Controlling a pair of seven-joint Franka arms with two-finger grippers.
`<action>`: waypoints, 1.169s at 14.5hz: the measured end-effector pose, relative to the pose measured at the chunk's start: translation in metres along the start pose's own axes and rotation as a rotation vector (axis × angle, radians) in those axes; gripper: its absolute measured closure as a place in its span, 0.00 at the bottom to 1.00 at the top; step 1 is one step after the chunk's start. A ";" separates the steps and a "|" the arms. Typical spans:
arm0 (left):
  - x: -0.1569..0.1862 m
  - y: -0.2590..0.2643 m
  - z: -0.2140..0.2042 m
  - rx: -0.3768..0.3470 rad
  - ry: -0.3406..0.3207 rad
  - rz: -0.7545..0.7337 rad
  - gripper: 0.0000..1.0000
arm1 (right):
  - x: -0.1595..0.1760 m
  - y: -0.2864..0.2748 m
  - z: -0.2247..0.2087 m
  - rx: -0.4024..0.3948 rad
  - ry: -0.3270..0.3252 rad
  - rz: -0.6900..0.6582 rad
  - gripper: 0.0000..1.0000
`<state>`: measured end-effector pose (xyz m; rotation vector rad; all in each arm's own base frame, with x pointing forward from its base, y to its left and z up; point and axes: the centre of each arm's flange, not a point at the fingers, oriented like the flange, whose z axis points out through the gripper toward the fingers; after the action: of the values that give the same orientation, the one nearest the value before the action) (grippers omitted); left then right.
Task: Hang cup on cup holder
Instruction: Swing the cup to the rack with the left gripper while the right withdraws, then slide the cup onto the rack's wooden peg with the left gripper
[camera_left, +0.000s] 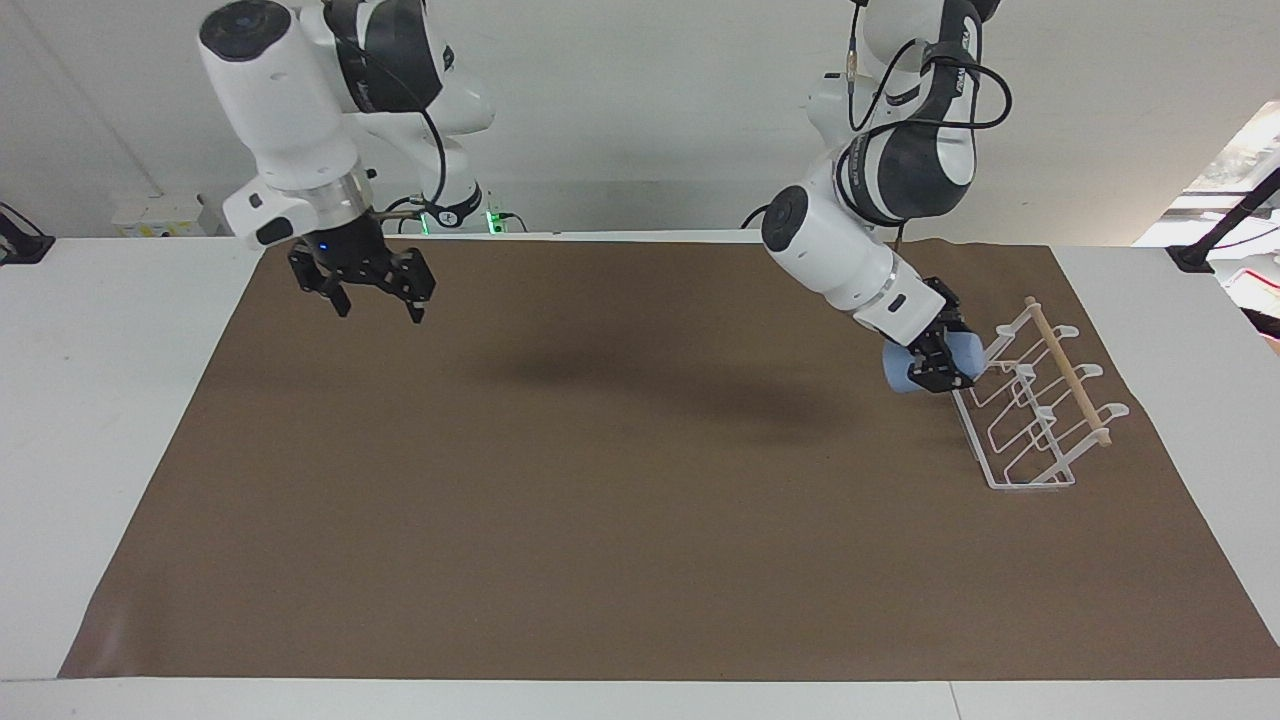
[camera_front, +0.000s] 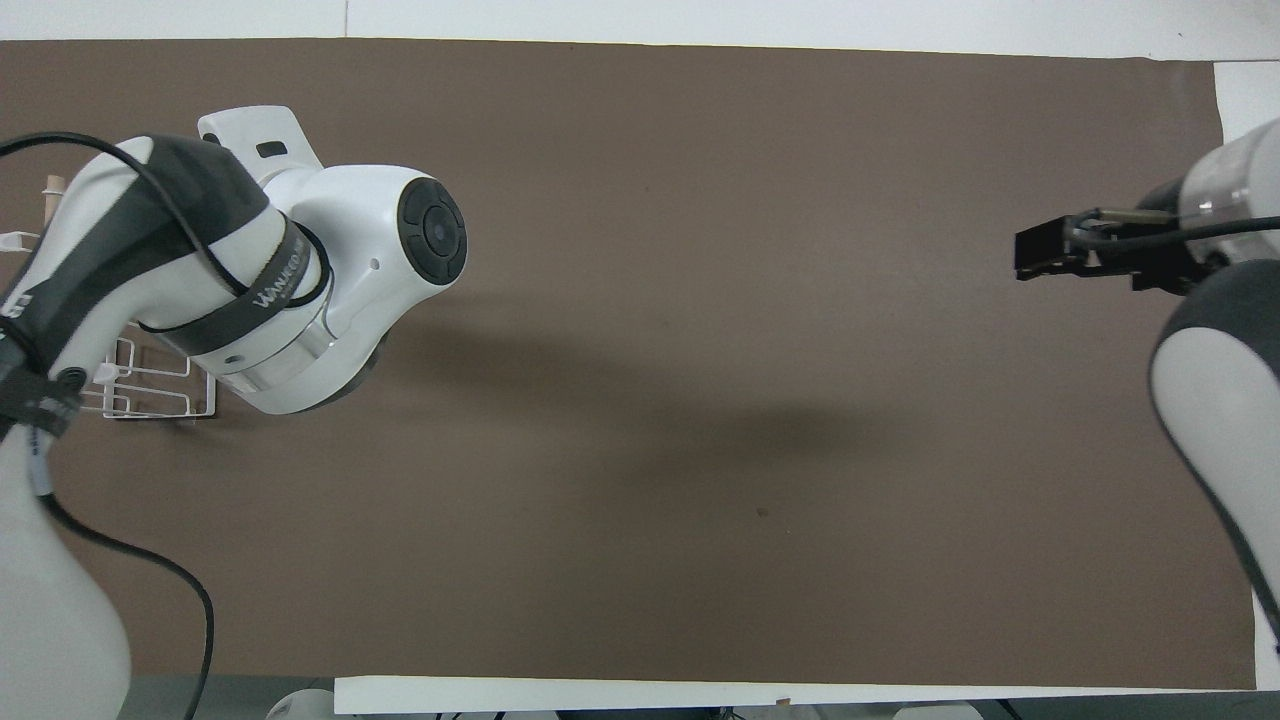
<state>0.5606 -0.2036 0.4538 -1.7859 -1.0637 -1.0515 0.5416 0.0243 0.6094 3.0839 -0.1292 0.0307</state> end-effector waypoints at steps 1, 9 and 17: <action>-0.003 0.006 0.011 0.025 0.126 0.003 0.29 | -0.003 0.014 -0.017 -0.025 -0.012 -0.031 0.00; -0.035 0.034 0.065 0.121 0.646 -0.112 0.29 | -0.010 0.055 -0.025 -0.060 -0.120 -0.120 0.00; -0.083 0.037 0.136 0.156 0.677 -0.160 0.29 | -0.013 0.058 -0.022 -0.039 -0.148 -0.112 0.00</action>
<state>0.6035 -0.1148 0.3229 -1.0967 -0.8337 -1.4818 0.5232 -0.0312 0.6341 3.0460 0.0362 -0.2027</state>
